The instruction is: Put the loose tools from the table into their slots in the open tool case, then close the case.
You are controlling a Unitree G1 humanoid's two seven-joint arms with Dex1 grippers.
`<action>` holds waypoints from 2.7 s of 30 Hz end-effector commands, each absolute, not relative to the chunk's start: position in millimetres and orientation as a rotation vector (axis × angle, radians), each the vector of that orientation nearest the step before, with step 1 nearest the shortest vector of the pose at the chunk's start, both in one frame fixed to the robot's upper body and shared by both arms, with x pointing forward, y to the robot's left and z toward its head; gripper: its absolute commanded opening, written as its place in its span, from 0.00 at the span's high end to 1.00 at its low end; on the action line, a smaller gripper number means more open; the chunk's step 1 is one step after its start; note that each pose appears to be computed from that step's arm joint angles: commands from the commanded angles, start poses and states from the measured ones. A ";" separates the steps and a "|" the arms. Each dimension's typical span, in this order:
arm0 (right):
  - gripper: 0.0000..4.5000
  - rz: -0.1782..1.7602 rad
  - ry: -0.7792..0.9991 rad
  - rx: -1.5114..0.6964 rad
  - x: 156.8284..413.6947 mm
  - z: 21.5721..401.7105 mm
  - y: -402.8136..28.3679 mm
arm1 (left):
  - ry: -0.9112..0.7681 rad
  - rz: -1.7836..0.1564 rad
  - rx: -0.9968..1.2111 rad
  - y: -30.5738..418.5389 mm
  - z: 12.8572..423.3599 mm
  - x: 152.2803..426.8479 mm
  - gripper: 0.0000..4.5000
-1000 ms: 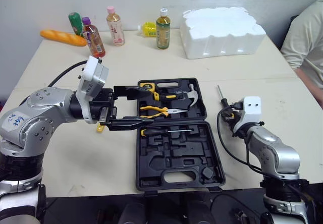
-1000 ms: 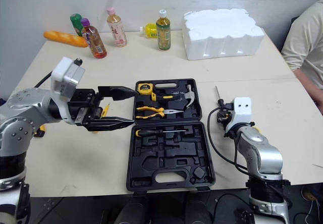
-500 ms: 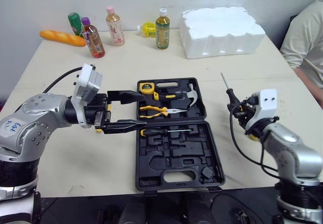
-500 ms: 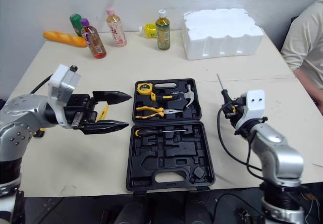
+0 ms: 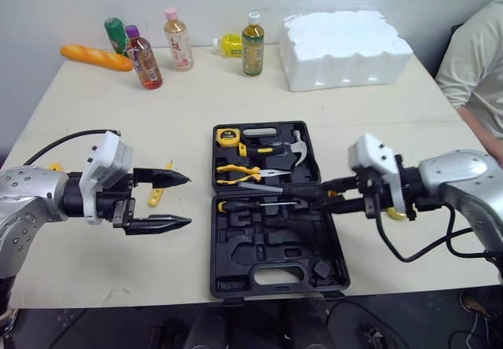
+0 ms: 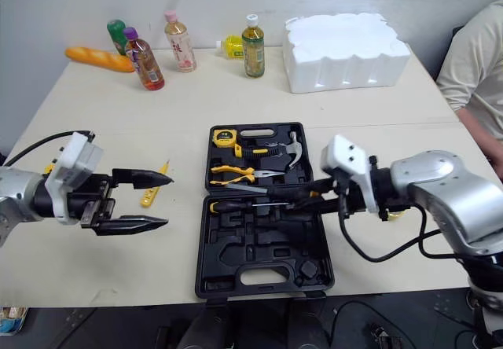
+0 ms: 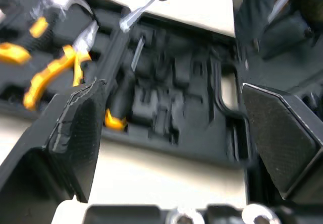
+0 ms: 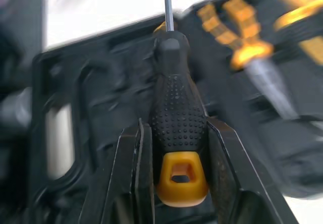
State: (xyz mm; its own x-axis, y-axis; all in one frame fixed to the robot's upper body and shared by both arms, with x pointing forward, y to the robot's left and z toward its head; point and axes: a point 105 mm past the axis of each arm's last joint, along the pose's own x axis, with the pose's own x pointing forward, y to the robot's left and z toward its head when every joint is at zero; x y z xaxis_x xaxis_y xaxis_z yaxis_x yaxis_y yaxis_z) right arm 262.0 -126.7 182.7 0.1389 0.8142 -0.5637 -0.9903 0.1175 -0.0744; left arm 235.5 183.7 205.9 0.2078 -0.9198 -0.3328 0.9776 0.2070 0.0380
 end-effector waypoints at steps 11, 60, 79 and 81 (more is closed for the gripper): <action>0.79 1.334 0.587 -0.724 274.7 158.9 -139.7 | 0.226 -1.438 0.354 166.8 203.3 225.9 0.00; 0.98 1.307 0.241 -0.361 297.8 130.2 -100.4 | 0.186 -1.483 0.359 156.1 207.0 238.7 0.00; 0.98 1.309 0.424 -0.381 288.5 101.0 -99.4 | 0.177 -1.495 0.372 153.6 207.3 240.5 0.00; 0.98 1.191 0.552 -0.411 298.3 81.6 -111.2 | 0.175 -1.500 0.372 152.1 206.7 240.6 0.00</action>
State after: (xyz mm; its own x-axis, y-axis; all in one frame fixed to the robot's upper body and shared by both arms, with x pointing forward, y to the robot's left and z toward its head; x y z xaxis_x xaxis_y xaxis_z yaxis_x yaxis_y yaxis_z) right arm 285.3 -89.9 109.8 0.1611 0.8677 -0.4702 -0.9846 0.1743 -0.0157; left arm 240.4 154.7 201.7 0.0775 -0.9347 -0.3469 0.9940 0.0455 0.0996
